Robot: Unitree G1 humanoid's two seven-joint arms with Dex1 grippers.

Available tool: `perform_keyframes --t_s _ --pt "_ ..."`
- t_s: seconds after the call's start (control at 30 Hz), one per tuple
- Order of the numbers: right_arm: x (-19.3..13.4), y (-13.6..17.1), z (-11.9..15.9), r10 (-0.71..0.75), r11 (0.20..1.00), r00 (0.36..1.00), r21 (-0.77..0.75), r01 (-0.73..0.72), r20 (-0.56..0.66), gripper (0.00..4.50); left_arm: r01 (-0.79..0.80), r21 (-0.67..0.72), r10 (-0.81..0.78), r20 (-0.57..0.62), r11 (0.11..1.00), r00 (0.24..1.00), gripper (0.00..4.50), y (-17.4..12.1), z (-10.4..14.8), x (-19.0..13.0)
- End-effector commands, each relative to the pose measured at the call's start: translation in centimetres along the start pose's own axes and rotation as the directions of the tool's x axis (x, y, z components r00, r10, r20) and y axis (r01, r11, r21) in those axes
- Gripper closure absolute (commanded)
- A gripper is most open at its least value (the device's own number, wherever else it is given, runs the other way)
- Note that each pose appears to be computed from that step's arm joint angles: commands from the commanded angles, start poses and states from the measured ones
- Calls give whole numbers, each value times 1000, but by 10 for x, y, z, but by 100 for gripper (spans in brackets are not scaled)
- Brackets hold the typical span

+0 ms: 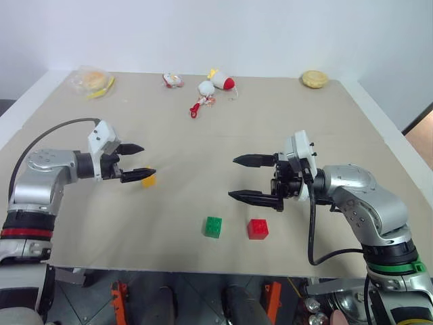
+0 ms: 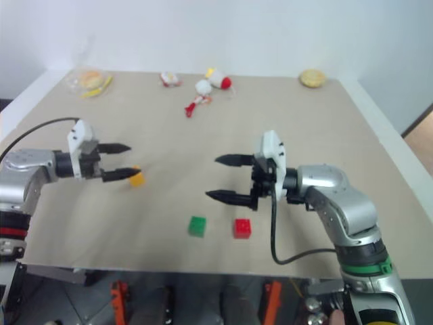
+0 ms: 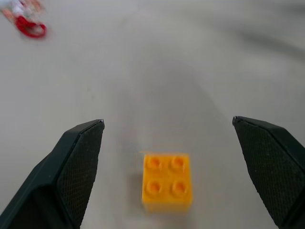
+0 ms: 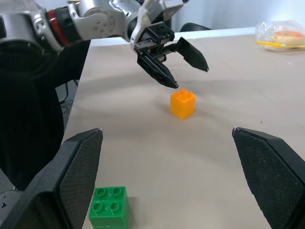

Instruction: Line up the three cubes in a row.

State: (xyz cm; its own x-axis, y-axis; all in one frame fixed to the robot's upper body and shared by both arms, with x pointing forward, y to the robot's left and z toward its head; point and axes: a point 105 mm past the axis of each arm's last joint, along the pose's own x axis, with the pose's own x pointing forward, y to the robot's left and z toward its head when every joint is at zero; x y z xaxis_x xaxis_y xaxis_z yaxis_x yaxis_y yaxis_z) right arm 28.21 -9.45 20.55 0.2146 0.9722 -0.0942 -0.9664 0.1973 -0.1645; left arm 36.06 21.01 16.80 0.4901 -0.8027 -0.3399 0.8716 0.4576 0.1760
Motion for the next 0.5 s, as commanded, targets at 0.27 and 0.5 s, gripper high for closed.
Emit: perform_keyframes --t_s 0.27,0.5 --pt "-4 6 6 -23 999 1000 -44 23 5 0 51 52 -43 -147 997 988 4 10 -23 15" --pt "-4 6 9 -34 998 999 -50 35 10 0 66 45 -58 -166 997 984 4 9 -30 25"
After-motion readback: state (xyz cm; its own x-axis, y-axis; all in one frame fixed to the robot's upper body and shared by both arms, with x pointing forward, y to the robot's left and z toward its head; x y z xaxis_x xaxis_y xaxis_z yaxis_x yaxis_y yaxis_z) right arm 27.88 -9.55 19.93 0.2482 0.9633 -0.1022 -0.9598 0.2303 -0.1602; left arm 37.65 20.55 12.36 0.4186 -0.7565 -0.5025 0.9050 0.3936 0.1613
